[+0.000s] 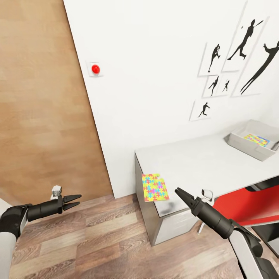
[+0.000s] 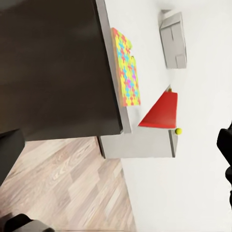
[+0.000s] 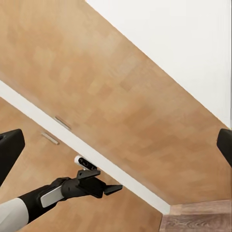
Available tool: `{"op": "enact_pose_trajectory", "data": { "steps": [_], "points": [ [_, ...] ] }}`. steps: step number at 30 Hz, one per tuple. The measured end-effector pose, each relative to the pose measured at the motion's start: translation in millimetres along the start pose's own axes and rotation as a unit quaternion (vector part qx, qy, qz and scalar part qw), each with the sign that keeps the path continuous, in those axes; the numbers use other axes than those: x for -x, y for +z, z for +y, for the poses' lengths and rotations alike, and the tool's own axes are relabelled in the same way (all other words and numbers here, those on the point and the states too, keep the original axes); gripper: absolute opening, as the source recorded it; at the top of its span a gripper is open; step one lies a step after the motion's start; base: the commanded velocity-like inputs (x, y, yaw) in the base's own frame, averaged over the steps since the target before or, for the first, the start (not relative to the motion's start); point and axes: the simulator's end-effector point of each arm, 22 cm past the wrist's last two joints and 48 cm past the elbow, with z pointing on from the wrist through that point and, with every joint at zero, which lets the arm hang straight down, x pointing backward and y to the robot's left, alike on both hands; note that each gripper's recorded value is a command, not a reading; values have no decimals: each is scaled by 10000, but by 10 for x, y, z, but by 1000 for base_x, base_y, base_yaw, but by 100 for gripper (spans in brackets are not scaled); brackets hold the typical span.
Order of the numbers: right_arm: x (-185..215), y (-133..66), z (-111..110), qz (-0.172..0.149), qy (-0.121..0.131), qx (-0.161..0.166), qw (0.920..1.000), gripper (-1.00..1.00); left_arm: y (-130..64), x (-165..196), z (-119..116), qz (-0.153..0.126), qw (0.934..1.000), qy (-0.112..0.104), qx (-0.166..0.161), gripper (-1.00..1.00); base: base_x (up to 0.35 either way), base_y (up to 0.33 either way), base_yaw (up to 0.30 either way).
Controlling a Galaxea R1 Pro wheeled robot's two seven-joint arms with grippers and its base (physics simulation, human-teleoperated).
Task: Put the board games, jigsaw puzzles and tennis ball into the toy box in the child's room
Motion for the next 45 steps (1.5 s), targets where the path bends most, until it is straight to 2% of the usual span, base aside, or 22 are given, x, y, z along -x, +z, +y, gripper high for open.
{"op": "enact_pose_trajectory", "data": {
  "steps": [10,16,17,23,31,37,45],
  "points": [
    [61,-118,-152,-14,203,-185,9996,100,292,-148,90,232,9996,-79,129,100,0,0,0],
    [110,-195,-235,-57,281,-286,9992,100,486,-224,111,313,9991,-246,151,100,0,0,0],
    [217,-283,-303,-188,246,-401,9987,100,652,-327,297,404,9969,-310,603,100,0,0,0],
    [194,-311,-349,-133,353,-444,9983,100,867,-416,379,513,9941,-451,841,100,0,0,0],
    [231,-384,-413,-142,371,-493,9980,100,1153,-213,339,500,9925,-270,1084,100,0,0,0],
    [282,-436,-371,-204,362,-327,9986,100,1280,-194,413,514,9897,-172,1324,100,0,0,0],
    [306,-472,-330,-249,363,-149,9989,100,1403,-161,508,400,9879,248,1476,100,0,0,0]
  ]
}}
